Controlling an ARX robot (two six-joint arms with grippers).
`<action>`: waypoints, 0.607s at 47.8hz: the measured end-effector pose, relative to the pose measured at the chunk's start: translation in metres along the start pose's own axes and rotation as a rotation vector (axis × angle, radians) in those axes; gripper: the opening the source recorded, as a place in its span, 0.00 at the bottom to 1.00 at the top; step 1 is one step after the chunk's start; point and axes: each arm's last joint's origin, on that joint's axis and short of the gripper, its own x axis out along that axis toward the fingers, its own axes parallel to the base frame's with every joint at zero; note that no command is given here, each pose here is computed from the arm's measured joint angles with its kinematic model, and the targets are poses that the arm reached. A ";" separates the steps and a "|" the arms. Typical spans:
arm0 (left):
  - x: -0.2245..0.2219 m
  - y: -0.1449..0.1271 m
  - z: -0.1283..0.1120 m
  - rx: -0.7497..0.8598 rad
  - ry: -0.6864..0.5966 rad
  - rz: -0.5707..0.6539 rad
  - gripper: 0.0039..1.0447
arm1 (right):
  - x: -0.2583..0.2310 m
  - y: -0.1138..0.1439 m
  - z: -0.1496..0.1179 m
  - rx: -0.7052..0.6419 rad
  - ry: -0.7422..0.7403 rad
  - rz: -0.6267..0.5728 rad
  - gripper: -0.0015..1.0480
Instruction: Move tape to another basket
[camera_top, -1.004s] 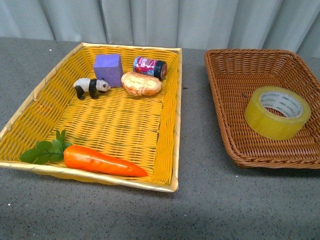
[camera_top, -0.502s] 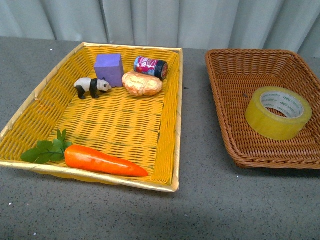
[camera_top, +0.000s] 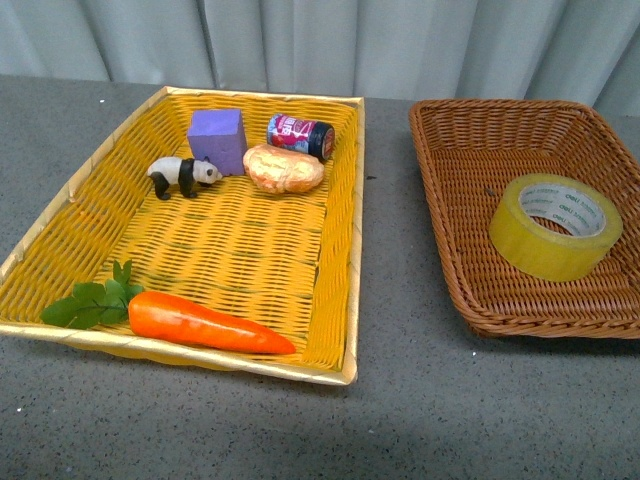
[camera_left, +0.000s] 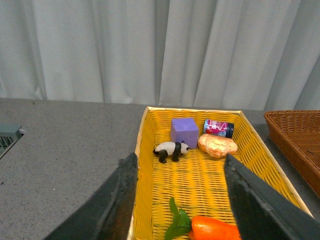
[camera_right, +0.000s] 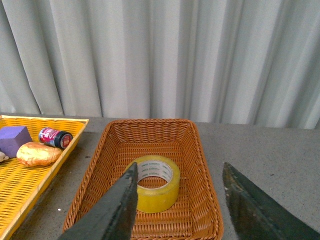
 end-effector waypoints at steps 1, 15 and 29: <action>0.000 0.000 0.000 0.000 0.000 0.000 0.53 | 0.000 0.000 0.000 0.000 0.000 0.000 0.51; 0.000 0.000 0.000 0.001 0.000 0.000 0.96 | 0.000 0.000 0.000 0.001 0.000 0.000 0.93; 0.000 0.000 0.000 0.003 0.000 0.000 0.94 | 0.000 0.000 0.000 0.001 0.000 0.000 0.91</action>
